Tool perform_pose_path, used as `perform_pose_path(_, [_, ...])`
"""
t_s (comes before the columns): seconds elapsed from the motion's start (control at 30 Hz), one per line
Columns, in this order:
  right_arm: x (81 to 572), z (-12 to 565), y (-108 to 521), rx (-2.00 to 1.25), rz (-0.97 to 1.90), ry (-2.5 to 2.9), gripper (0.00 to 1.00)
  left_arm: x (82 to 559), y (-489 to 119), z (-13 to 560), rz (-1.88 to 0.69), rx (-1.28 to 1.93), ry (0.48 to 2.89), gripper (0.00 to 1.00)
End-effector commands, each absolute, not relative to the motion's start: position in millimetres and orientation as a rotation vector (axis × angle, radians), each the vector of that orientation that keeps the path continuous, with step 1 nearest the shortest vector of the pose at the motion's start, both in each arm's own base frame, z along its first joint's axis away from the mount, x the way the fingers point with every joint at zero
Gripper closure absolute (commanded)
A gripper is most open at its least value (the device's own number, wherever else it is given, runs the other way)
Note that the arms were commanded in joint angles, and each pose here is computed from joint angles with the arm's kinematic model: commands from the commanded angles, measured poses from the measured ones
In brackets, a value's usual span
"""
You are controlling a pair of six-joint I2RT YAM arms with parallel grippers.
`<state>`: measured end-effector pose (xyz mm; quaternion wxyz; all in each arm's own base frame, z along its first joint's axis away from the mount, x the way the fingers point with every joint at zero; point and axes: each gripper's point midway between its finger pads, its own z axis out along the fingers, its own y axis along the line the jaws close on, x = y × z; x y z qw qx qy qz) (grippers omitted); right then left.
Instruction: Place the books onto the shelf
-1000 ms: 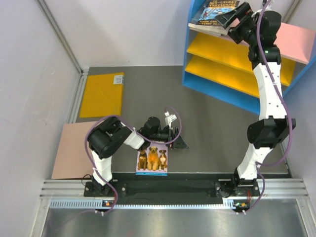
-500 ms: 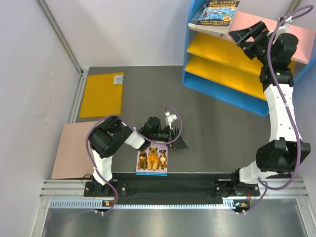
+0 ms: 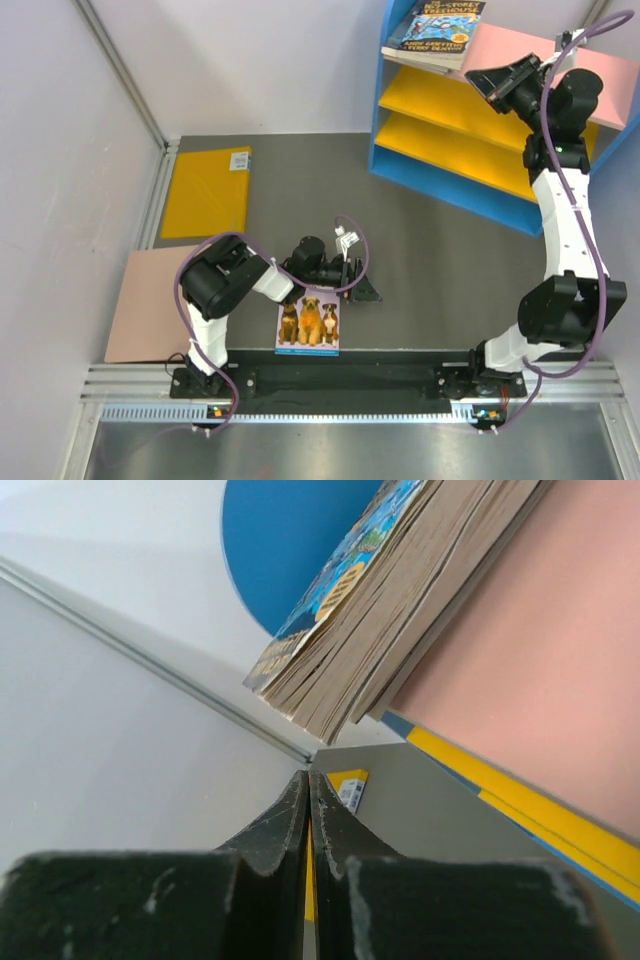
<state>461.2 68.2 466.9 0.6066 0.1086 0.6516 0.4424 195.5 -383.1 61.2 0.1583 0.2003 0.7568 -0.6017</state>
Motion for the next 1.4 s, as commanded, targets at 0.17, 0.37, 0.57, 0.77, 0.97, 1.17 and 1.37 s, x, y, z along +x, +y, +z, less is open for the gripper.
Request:
perform_pose_path(0.17, [473.5,509.8,73.9,0.149,1.073,1.421,1.00,188.3,-377.9,32.9,-1.696,0.540,2.288,0.01])
perform_pose_path(0.37, [485.8,509.0,79.4,0.146,1.102,1.422,1.00,188.3,-377.5,33.6,-1.693,0.538,2.286,0.01])
perform_pose_path(0.57, [498.0,504.7,84.6,0.151,1.119,1.432,1.00,188.1,-377.7,33.6,-1.695,0.542,2.285,0.01])
perform_pose_path(0.77, [506.6,506.9,87.7,0.160,1.130,1.424,1.00,187.9,-377.4,33.3,-1.695,0.544,2.284,0.01])
perform_pose_path(0.97, [517.2,512.6,92.9,0.156,1.148,1.416,1.00,187.8,-377.4,34.3,-1.695,0.545,2.280,0.01])
perform_pose_path(1.17, [525.2,513.1,96.6,0.157,1.165,1.413,1.00,187.8,-376.9,36.0,-1.694,0.544,2.275,0.01])
perform_pose_path(1.37, [512.1,507.7,98.3,0.127,1.135,1.427,1.00,188.6,-379.7,50.2,-1.717,0.576,2.222,0.01])
